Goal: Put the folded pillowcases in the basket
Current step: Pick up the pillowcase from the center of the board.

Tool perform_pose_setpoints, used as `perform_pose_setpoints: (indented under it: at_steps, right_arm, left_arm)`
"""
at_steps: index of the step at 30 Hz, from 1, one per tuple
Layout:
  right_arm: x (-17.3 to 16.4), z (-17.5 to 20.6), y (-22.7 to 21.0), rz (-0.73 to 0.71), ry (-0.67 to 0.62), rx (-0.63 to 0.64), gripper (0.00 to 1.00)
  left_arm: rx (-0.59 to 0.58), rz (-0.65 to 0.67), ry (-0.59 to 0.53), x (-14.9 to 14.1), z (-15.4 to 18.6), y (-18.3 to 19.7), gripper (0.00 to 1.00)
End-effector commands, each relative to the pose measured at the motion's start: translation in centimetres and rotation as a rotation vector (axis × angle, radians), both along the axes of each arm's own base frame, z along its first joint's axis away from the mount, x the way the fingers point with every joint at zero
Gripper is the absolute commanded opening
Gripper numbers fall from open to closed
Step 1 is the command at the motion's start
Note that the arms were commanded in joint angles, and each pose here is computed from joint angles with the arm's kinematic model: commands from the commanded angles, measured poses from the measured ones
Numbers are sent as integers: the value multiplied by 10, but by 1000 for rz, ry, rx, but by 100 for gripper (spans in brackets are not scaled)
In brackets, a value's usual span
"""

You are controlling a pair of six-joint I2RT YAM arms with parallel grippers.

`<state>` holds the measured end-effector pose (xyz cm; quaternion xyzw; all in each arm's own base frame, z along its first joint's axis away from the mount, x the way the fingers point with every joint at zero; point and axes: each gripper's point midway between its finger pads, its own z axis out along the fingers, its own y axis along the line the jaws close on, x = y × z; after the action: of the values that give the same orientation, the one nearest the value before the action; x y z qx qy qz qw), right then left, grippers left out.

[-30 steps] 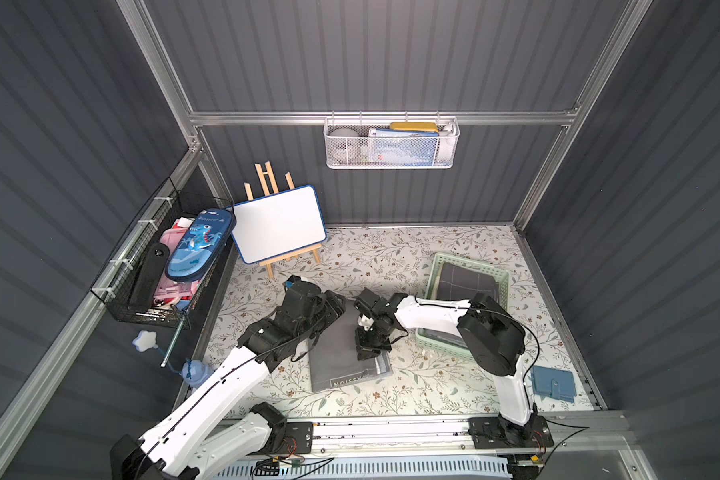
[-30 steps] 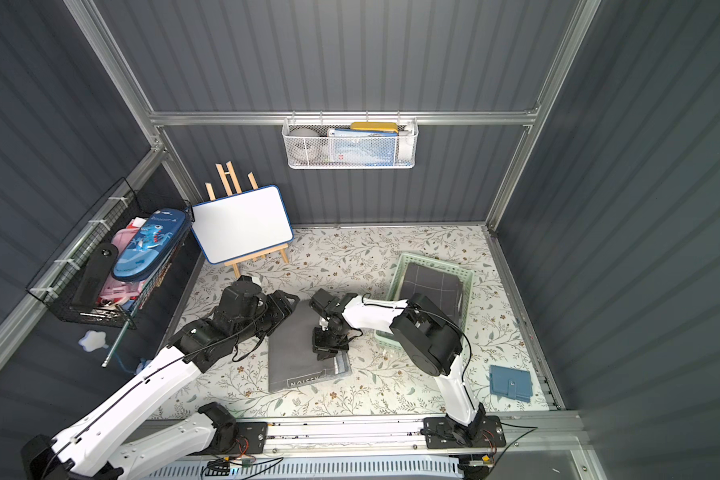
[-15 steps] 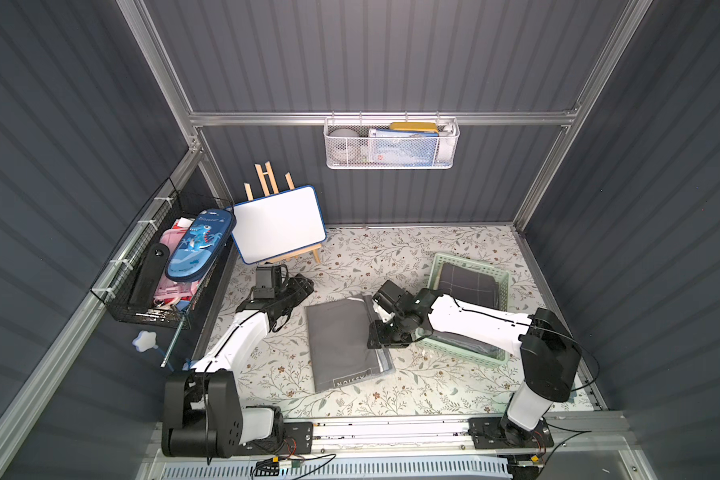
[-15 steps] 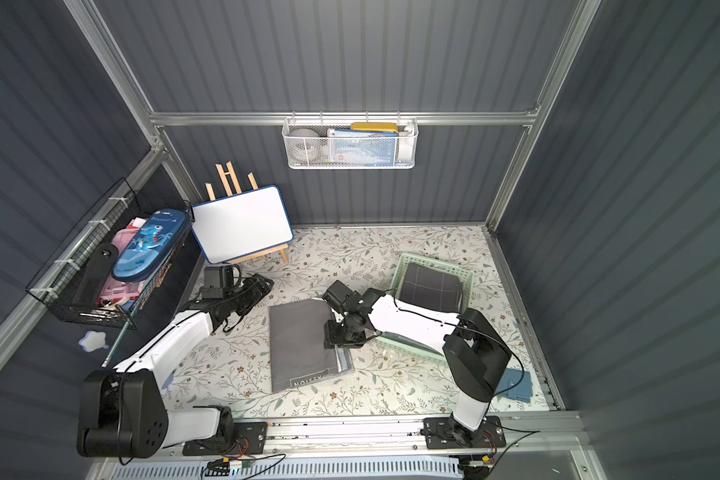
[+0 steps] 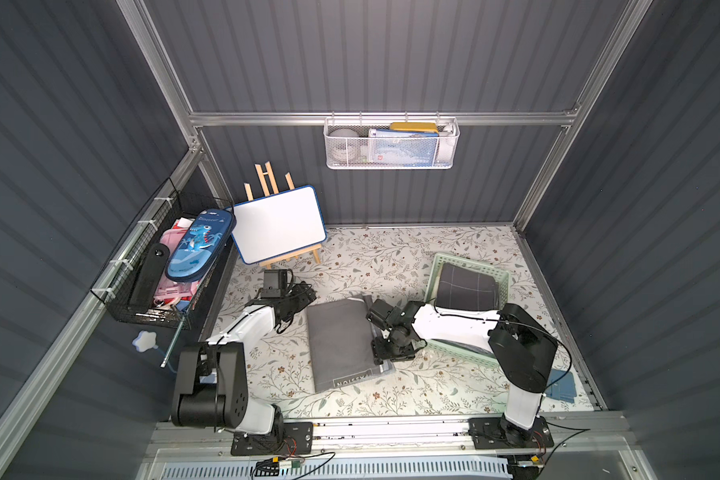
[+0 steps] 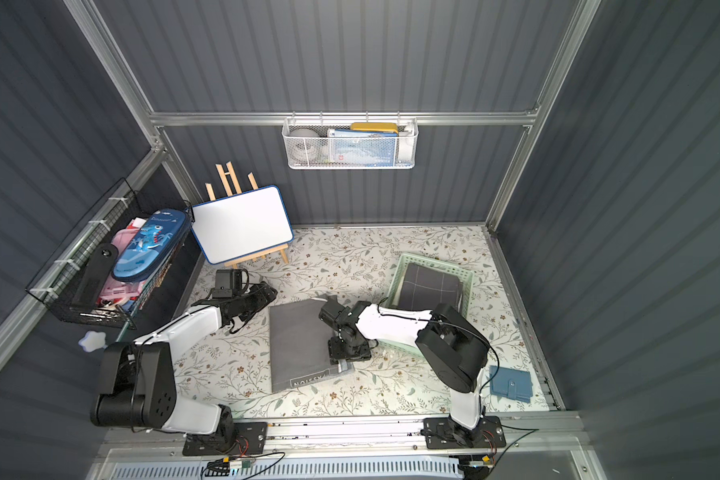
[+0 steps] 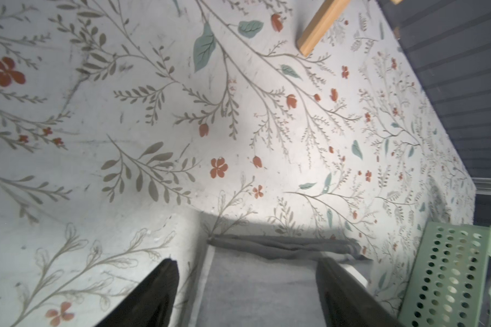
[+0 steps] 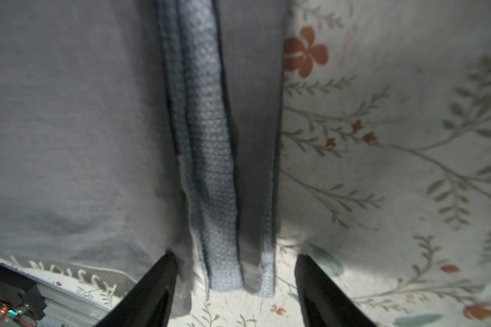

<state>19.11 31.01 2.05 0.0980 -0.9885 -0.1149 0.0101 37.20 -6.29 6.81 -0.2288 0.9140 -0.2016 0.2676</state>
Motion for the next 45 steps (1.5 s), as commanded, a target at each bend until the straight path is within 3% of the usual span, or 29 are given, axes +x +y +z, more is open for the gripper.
perform_pose_setpoints:
  at_steps: [1,5,12,14,19,23,25,27,30,32,33,37,45]
  right_arm:
    - [-12,-11,2,-16,44,15,71]
    - [-20,-16,7,-9,65,37,68]
    - [-21,-16,7,5,65,35,64]
    - [-22,-17,7,5,68,33,63]
    - [-21,-20,7,1,66,34,60]
    - [-25,-19,14,11,100,58,56]
    - [-24,-19,15,16,100,56,49]
    - [-24,-18,14,16,96,54,40]
    - [-25,-17,10,13,89,49,18]
    - [-25,-16,8,12,83,44,6]
    - [-25,-14,7,14,81,46,0]
    - [-14,5,5,-1,1,62,0]
    - [12,97,-14,-41,-246,98,0]
  left_arm:
    - [49,14,11,0,-16,2,82]
    - [51,-9,52,-5,-40,-3,81]
    - [65,-43,88,-7,-58,-18,68]
    - [57,-60,91,-11,-54,-27,62]
    - [35,-77,77,-28,-35,-47,59]
    - [41,-74,62,-28,-30,-46,46]
    - [65,-61,82,-26,-35,-42,38]
    - [74,-62,78,-23,-34,-43,21]
    - [83,-62,65,-19,-29,-42,0]
    - [90,-58,53,-18,-24,-41,0]
    - [84,-70,39,-17,-20,-43,0]
    - [53,-124,-44,-11,14,-57,0]
    - [35,-157,-248,7,127,-73,0]
